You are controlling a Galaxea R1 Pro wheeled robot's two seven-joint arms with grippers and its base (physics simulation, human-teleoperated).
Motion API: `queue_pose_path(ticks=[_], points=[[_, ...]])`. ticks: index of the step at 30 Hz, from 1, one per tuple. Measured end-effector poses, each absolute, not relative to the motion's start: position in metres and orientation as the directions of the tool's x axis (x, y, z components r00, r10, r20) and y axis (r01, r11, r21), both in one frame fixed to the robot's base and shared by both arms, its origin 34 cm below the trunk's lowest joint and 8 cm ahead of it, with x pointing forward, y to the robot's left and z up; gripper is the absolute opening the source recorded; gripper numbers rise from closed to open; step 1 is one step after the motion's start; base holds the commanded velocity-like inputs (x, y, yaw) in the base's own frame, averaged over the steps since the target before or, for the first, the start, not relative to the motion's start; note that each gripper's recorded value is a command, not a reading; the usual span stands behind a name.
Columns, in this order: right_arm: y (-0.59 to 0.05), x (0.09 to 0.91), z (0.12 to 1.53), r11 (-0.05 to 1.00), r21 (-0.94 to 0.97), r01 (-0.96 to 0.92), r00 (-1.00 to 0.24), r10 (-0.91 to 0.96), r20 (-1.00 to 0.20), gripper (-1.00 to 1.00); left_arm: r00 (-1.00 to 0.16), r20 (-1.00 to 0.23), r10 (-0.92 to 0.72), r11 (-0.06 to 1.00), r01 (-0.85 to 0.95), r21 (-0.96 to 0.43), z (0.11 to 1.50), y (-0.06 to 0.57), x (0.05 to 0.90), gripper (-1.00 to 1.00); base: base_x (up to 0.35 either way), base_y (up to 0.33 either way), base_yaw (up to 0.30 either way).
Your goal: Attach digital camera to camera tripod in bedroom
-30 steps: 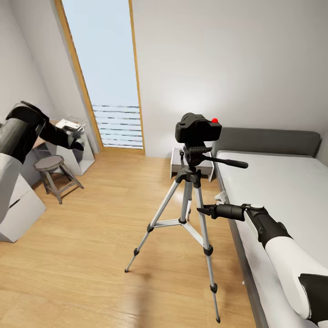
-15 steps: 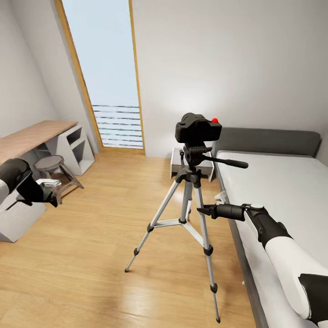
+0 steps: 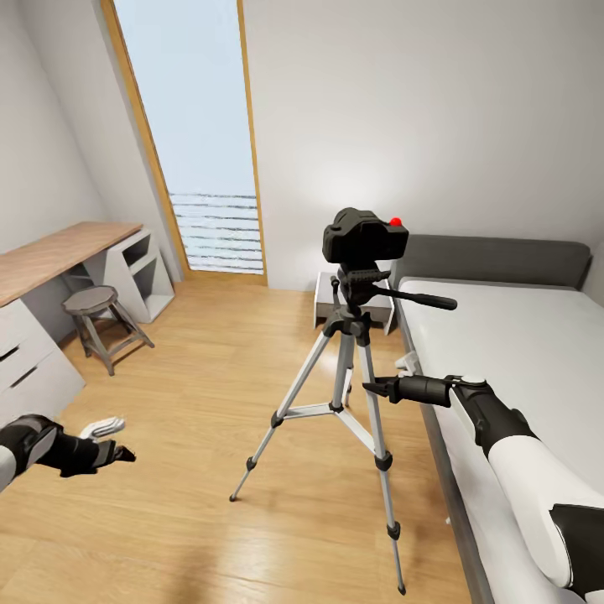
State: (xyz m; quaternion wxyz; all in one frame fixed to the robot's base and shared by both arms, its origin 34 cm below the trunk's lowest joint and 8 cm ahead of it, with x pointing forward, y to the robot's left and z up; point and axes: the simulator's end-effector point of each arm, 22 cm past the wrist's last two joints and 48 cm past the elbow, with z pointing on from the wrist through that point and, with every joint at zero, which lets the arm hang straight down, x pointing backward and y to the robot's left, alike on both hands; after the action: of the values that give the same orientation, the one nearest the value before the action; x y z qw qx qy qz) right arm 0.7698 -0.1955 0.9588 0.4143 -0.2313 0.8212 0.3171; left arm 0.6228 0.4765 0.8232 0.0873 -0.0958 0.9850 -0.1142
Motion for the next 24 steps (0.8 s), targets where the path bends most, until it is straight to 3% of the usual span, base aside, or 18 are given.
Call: queue_pose_path(ticks=[5, 12, 18, 21, 24], points=[[-0.195, 0.770, 0.959, 0.692, 0.330, -0.643, -0.550, -0.117, -0.827, -1.00, -0.966, -0.068, -0.251, 0.928, -0.220, -0.301, 0.770, 0.445, 0.562, 1.00, 0.000, 0.000, 0.000], [-0.195, 0.770, 0.959, 0.691, 0.330, -0.643, -0.551, -0.117, -0.826, -1.00, -0.981, 0.043, -0.188, 0.933, -0.192, -0.306, 0.697, 0.377, 0.466, 1.00, 0.000, 0.000, 0.000], [-0.195, 0.770, 0.959, 0.691, 0.330, -0.643, -0.551, -0.118, -0.826, -1.00, -0.991, 0.001, -0.135, 0.989, -0.135, -0.053, 0.652, 0.388, 0.421, 1.00, 0.000, 0.000, 0.000], [-0.195, 0.770, 0.959, 0.691, 0.330, -0.643, -0.551, -0.118, -0.826, -1.00, -0.982, -0.015, -0.187, 0.968, -0.187, 0.168, 0.647, 0.424, 0.404, 1.00, 0.000, 0.000, 0.000], [-0.195, 0.770, 0.959, 0.691, 0.330, -0.643, -0.551, -0.118, -0.826, -1.00, -0.962, -0.025, -0.273, 0.922, -0.269, 0.280, 0.648, 0.443, 0.387, 1.00, 0.000, 0.000, 0.000]])
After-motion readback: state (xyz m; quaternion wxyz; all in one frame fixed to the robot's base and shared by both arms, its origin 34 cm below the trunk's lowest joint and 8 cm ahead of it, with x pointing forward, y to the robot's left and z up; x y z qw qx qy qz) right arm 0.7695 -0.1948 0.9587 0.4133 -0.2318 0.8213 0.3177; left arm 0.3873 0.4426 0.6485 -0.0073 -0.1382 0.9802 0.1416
